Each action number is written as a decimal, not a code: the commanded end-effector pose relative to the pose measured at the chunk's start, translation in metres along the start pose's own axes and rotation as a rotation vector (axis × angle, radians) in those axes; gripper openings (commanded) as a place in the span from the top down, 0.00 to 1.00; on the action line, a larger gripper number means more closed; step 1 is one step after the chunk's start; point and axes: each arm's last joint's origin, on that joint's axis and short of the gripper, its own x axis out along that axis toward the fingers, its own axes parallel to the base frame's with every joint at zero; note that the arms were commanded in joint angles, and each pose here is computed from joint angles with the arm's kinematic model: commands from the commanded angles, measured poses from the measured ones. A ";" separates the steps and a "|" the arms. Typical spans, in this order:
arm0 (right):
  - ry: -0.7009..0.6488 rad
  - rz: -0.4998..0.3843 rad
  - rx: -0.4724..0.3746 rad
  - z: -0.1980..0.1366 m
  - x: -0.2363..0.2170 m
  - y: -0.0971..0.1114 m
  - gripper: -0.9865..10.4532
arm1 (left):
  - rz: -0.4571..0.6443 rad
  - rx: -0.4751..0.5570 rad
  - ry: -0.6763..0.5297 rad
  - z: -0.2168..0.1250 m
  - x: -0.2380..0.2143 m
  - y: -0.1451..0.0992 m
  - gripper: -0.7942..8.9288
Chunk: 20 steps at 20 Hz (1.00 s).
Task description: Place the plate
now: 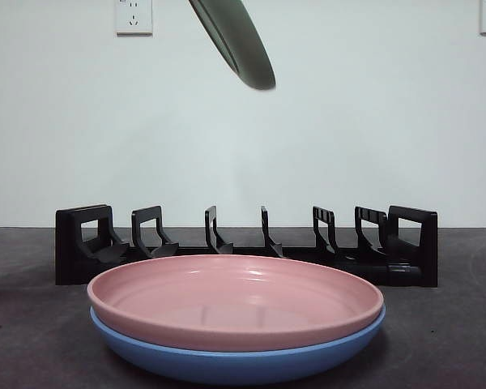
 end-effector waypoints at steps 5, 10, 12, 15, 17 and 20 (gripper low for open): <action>-0.212 -0.004 -0.160 -0.053 -0.017 0.039 0.90 | -0.004 -0.002 -0.027 0.005 -0.002 -0.002 0.60; -0.198 -0.111 -0.269 -0.119 -0.039 0.046 0.90 | -0.005 -0.002 -0.030 0.006 -0.002 -0.002 0.60; -0.149 -0.144 -0.301 -0.144 -0.056 0.047 0.90 | -0.005 -0.003 -0.029 0.006 -0.002 -0.002 0.60; -0.028 -0.171 -0.349 -0.169 -0.086 0.050 0.90 | -0.005 -0.003 -0.027 0.005 -0.002 -0.002 0.60; 0.085 -0.168 -0.385 -0.185 -0.098 0.051 0.90 | -0.004 -0.003 -0.027 0.005 -0.002 -0.002 0.60; 0.268 -0.183 -0.443 -0.205 -0.105 0.053 0.90 | -0.002 -0.003 -0.018 0.005 -0.002 -0.001 0.60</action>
